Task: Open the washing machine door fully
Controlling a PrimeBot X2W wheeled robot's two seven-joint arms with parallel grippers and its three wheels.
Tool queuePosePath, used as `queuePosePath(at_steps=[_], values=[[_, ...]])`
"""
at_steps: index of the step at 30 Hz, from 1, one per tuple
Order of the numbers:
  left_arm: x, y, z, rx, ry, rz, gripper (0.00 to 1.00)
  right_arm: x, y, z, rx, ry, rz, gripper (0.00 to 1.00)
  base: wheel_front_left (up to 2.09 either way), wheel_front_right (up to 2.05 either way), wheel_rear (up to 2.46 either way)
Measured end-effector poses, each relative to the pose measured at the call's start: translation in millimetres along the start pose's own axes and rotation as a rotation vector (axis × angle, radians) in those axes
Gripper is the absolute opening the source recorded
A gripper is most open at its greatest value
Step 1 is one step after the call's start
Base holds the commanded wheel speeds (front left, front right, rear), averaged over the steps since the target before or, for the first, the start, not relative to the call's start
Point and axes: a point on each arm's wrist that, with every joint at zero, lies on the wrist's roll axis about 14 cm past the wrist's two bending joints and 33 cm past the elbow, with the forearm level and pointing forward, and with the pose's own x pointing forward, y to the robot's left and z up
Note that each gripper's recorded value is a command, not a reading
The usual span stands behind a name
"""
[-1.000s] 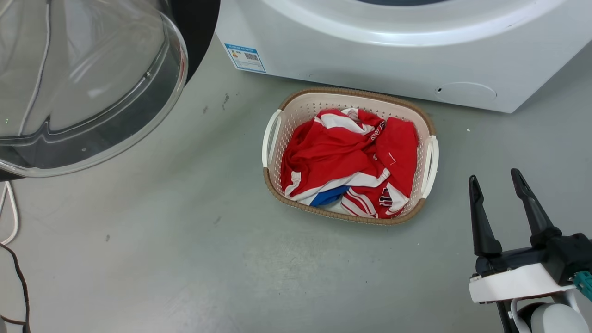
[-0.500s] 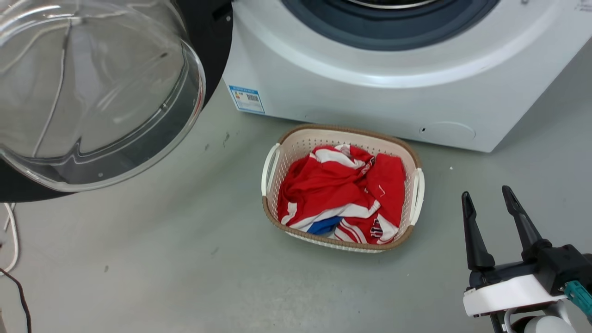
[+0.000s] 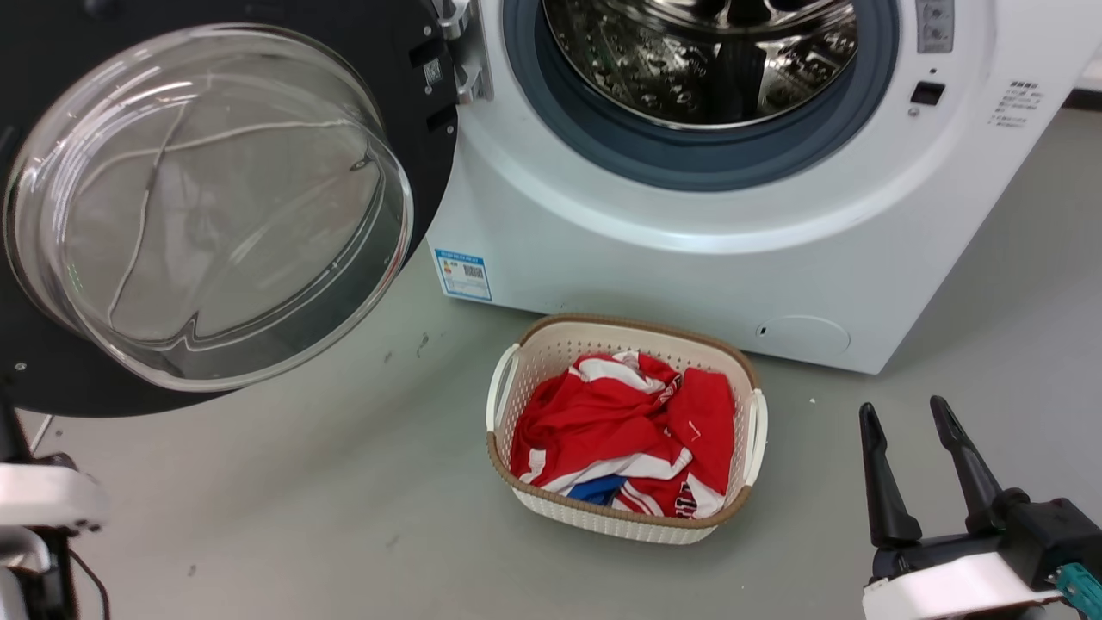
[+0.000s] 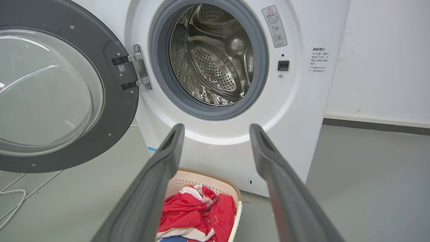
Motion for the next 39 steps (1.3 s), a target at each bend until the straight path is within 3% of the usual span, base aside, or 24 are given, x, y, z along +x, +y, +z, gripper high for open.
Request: queuePosePath(at_steps=[11, 26, 34, 35, 36, 37, 39], values=[[-50.5, -74.4, 9.4, -0.077, -0.039, -0.185, 0.0, -27.2, -12.1, 24.0, -0.008, -0.055, -0.054, 1.0, 0.0, 0.0, 0.0], [-82.0, -180.2, 10.7, -0.21, -0.014, -0.441, 0.0, -65.1, -47.2, 40.2, -0.04, -0.092, -0.188, 1.0, 0.0, 0.0, 0.0], [-91.3, -205.3, 5.5, -0.223, 0.013, -0.504, 0.0, -78.0, -56.1, 40.2, -0.036, -0.09, -0.227, 1.0, 0.0, 0.0, 0.0], [-91.9, -206.7, 5.1, -0.219, 0.014, -0.506, 0.07, -79.8, -56.7, 39.5, -0.033, -0.088, -0.231, 1.0, 0.0, 0.0, 0.0], [-93.2, -208.2, 4.2, -0.215, 0.017, -0.511, 0.48, -81.8, -57.3, 38.5, -0.032, -0.084, -0.234, 1.0, 0.0, 0.0, 0.0], [-94.8, -209.1, 2.4, -0.212, 0.023, -0.511, 1.0, -83.4, -57.8, 37.9, -0.032, -0.082, -0.237, 1.0, 0.0, 0.0, 0.0], [-96.6, -211.1, 0.4, -0.21, 0.031, -0.515, 1.0, -84.9, -58.6, 38.3, -0.031, -0.084, -0.242, 1.0, 0.0, 0.0, 0.0]])
